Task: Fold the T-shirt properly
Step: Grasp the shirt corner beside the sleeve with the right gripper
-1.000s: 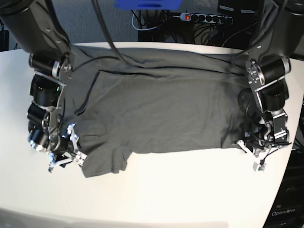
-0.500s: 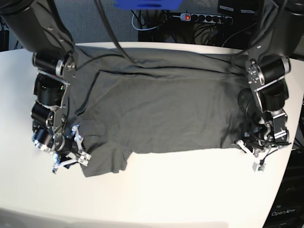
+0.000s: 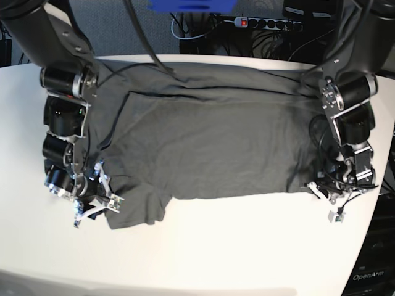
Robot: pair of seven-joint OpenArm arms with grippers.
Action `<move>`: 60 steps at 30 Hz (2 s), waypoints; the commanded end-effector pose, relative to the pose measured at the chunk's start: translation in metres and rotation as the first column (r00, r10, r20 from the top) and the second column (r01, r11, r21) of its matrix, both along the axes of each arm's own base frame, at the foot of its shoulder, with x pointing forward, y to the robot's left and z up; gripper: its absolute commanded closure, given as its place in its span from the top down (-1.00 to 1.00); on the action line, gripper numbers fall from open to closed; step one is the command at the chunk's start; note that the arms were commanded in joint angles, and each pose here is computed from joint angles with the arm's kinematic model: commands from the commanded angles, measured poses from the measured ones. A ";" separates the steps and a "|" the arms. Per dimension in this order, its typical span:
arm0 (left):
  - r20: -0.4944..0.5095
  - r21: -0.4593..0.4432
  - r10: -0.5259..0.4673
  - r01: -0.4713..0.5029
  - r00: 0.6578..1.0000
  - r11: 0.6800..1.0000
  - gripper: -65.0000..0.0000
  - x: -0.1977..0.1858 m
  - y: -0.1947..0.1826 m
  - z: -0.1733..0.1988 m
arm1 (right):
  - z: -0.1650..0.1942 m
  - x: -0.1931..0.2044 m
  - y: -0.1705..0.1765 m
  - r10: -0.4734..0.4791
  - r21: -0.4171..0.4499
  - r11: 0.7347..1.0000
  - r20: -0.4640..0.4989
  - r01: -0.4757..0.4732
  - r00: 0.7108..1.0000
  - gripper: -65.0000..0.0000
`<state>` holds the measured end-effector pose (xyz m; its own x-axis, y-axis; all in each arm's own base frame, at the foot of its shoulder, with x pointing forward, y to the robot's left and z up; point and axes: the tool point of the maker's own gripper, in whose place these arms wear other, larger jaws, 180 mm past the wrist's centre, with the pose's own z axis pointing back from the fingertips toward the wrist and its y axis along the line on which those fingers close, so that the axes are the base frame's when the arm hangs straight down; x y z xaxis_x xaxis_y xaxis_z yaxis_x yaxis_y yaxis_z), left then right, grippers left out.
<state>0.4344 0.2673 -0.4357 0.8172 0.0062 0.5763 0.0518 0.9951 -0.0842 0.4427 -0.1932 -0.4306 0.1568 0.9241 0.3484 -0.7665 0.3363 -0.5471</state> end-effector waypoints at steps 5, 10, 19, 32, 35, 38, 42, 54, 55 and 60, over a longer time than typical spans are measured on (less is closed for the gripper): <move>-0.073 0.005 -0.028 0.029 0.997 1.000 -0.94 -0.011 -0.006 -0.010 | 0.014 0.009 -0.014 0.003 -0.042 0.999 0.013 -0.002 1.000 -0.13; -0.071 0.005 -0.028 0.029 0.997 1.000 -0.94 -0.011 -0.006 -0.009 | 0.026 0.020 -0.015 0.001 -0.045 0.999 0.040 0.001 0.999 -0.13; -0.073 0.005 -0.028 0.029 0.997 1.000 -0.94 -0.011 -0.006 -0.010 | 0.061 0.043 -0.030 -0.011 -0.069 0.997 0.116 0.019 0.993 -0.13; -0.076 0.005 -0.029 0.029 0.997 1.000 -0.94 -0.011 -0.006 -0.010 | 0.066 0.036 -0.014 0.064 -0.126 0.991 0.156 -0.044 0.986 -0.13; -0.076 0.004 -0.030 0.030 0.997 1.000 -0.94 -0.011 -0.007 -0.010 | 0.052 0.024 -0.017 0.114 -0.186 0.978 0.110 -0.092 0.987 -0.13; -0.077 0.004 -0.030 0.030 0.997 1.000 -0.94 -0.011 -0.007 -0.010 | 0.045 0.019 -0.012 0.147 -0.207 0.970 0.088 -0.126 0.985 -0.13; -0.079 0.004 -0.030 0.030 0.996 1.000 -0.94 -0.012 -0.007 -0.010 | 0.060 0.026 -0.010 0.155 -0.219 0.968 0.132 -0.124 0.979 -0.13; -0.079 0.004 -0.030 0.030 0.996 1.000 -0.94 -0.012 -0.007 -0.010 | 0.058 0.021 0.012 0.233 -0.264 0.945 0.128 -0.194 0.964 -0.13; -0.079 0.005 -0.029 0.030 0.996 1.000 -0.94 -0.012 -0.006 -0.010 | 0.057 0.021 0.014 0.240 -0.268 0.942 0.123 -0.201 0.963 -0.13; -0.080 0.008 -0.027 0.028 0.996 1.000 -0.94 -0.013 -0.004 -0.010 | 0.053 0.018 0.015 0.253 -0.276 0.937 0.110 -0.215 0.961 -0.13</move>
